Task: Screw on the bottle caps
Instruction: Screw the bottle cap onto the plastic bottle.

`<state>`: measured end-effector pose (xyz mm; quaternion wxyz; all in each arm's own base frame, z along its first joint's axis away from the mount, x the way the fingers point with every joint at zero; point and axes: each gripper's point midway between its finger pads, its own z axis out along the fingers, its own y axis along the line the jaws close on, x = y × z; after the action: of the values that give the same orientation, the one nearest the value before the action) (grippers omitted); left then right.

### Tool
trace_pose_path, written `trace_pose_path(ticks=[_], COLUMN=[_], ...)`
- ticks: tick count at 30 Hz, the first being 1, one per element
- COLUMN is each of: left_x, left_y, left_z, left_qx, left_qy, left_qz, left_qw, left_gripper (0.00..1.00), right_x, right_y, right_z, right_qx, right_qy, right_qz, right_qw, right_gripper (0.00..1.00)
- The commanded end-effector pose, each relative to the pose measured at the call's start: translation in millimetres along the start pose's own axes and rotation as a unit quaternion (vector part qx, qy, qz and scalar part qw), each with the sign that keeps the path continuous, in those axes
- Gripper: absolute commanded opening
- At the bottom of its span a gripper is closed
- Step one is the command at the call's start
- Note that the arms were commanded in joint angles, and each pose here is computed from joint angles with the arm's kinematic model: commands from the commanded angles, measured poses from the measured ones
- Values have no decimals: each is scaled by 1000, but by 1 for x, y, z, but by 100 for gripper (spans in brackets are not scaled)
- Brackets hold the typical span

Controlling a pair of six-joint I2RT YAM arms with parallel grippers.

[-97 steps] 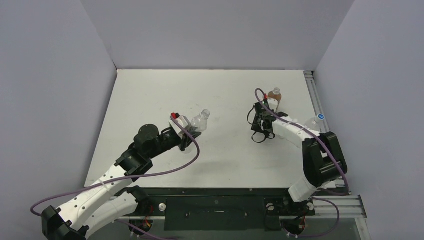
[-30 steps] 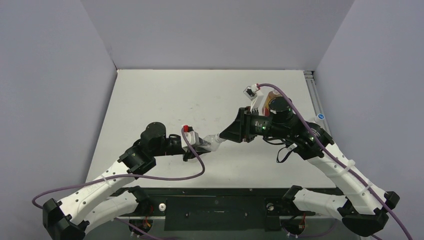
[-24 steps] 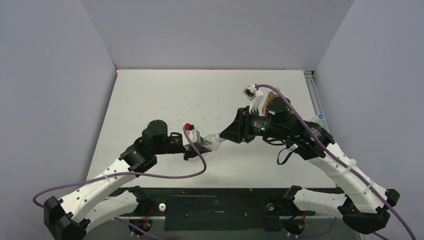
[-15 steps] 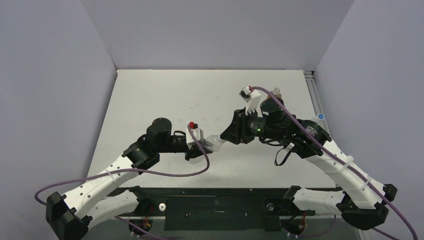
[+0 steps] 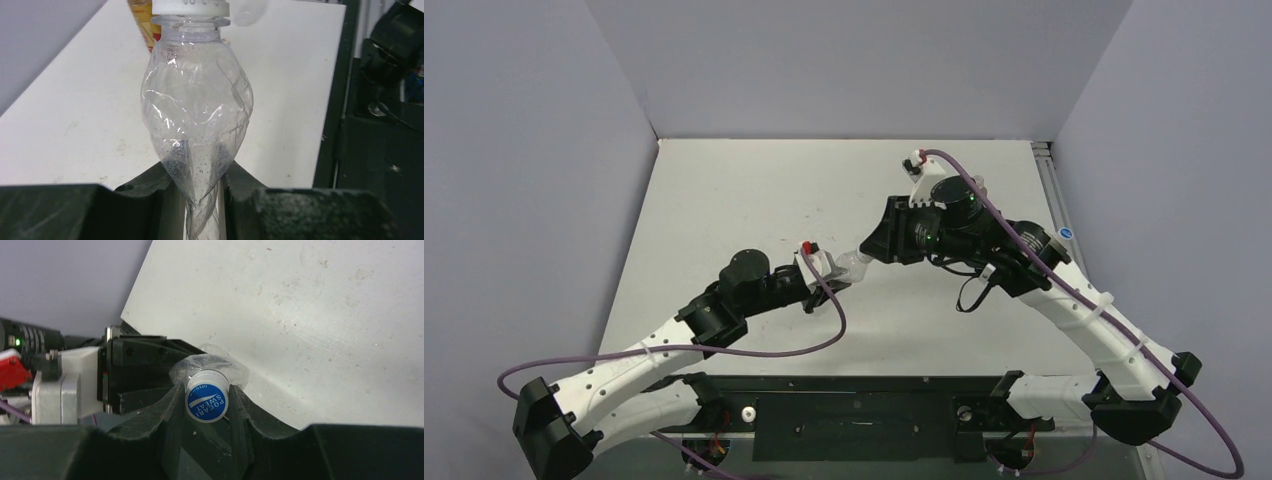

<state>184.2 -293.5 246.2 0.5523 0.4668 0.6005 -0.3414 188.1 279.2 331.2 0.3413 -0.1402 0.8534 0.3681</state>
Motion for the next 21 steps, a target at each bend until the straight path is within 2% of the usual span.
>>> trace_pose_path(ticks=[1, 6, 8, 14, 18, 21], left_x=[-99, -107, -108, -104, -98, -88], left_y=[39, 62, 66, 75, 76, 73], left_z=[-7, -9, -8, 3, 8, 16], left_qx=[-115, -208, -232, -283, -291, -279], left_qy=[-160, -168, -179, -167, -173, -162], left_qz=[69, 81, 81, 95, 89, 89], left_qw=[978, 960, 953, 940, 937, 942], left_gripper=[0, 0, 0, 0, 0, 0], right_x=[12, 2, -2, -13, -20, -29], right_y=[14, -6, -12, -25, -26, -26], right_z=[25, 37, 45, 61, 68, 64], right_qx=[-10, 42, 55, 102, 112, 123], right_qy=[59, 53, 48, 40, 28, 17], right_qz=[47, 92, 122, 149, 162, 159], right_qw=[997, 993, 990, 983, 980, 980], right_gripper=[3, 3, 3, 4, 9, 18])
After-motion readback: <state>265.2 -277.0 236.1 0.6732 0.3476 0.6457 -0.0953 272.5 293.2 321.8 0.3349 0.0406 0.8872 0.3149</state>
